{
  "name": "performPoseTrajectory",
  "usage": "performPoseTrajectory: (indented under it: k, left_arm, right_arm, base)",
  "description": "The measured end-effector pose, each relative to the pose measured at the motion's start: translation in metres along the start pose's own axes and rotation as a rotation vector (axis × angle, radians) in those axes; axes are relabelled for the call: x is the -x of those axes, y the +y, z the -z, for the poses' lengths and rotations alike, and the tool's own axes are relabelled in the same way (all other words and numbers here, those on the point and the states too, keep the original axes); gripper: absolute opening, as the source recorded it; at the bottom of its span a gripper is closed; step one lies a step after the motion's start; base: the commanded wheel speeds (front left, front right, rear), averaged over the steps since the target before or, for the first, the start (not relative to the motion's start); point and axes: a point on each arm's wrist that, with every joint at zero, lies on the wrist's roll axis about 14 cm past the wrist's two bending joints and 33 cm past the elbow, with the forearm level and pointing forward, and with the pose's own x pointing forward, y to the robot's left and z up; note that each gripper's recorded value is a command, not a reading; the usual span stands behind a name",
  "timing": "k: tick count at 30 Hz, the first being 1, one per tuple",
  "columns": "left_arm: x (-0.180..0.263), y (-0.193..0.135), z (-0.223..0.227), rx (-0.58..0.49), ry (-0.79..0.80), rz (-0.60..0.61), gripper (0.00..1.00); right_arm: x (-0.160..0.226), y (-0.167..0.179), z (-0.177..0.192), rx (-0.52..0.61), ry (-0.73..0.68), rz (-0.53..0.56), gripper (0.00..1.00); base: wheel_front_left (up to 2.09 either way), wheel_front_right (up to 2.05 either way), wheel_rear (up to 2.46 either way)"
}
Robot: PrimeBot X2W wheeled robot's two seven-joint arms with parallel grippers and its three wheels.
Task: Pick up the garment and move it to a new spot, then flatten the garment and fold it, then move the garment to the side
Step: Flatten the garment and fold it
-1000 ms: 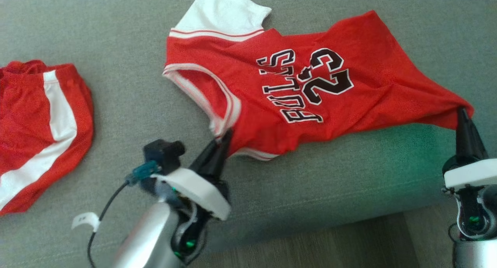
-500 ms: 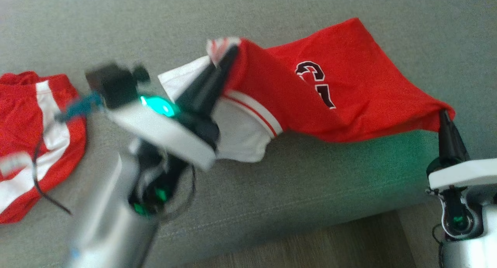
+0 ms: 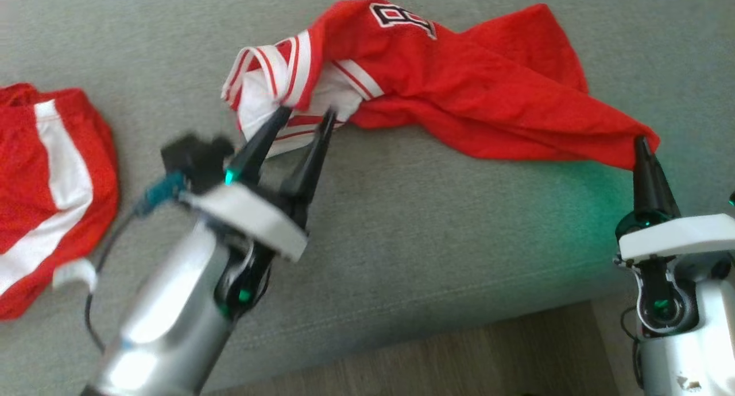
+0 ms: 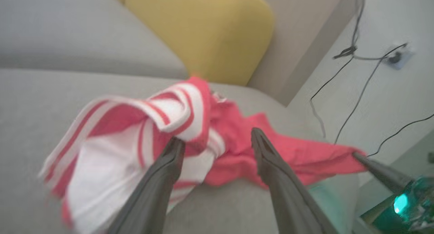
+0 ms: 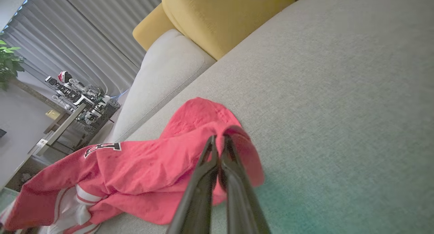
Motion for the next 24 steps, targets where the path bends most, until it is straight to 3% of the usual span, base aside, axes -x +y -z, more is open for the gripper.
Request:
performPoseTrajectory:
  k: [2,5,9,12,24]
  left_arm:
    - [0.019,0.016,0.015,-0.033,0.038,-0.084,1.0]
    - [0.032,0.033,0.0,-0.077,-0.025,-0.196,1.0]
    - [0.035,0.03,-0.006,-0.184,-0.044,-0.205,1.0]
    - [0.032,0.03,-0.004,-0.206,-0.043,-0.208,1.0]
    - [0.011,0.086,0.017,-0.362,0.071,-0.348,1.0]
  right_arm:
    - [0.0,0.002,0.006,-0.002,0.015,-0.005,0.0]
    - [-0.003,0.007,0.012,-0.003,0.029,-0.019,0.0]
    - [-0.005,0.012,0.014,-0.003,0.037,-0.032,0.0]
    - [-0.007,0.013,0.015,0.0,0.04,-0.035,0.0]
    - [-0.008,0.003,0.023,0.016,0.065,-0.01,0.0]
  base:
    - [0.0,0.0,0.0]
    - [0.0,0.0,0.0]
    - [0.0,0.0,0.0]
    - [0.0,0.0,0.0]
    - [0.0,0.0,0.0]
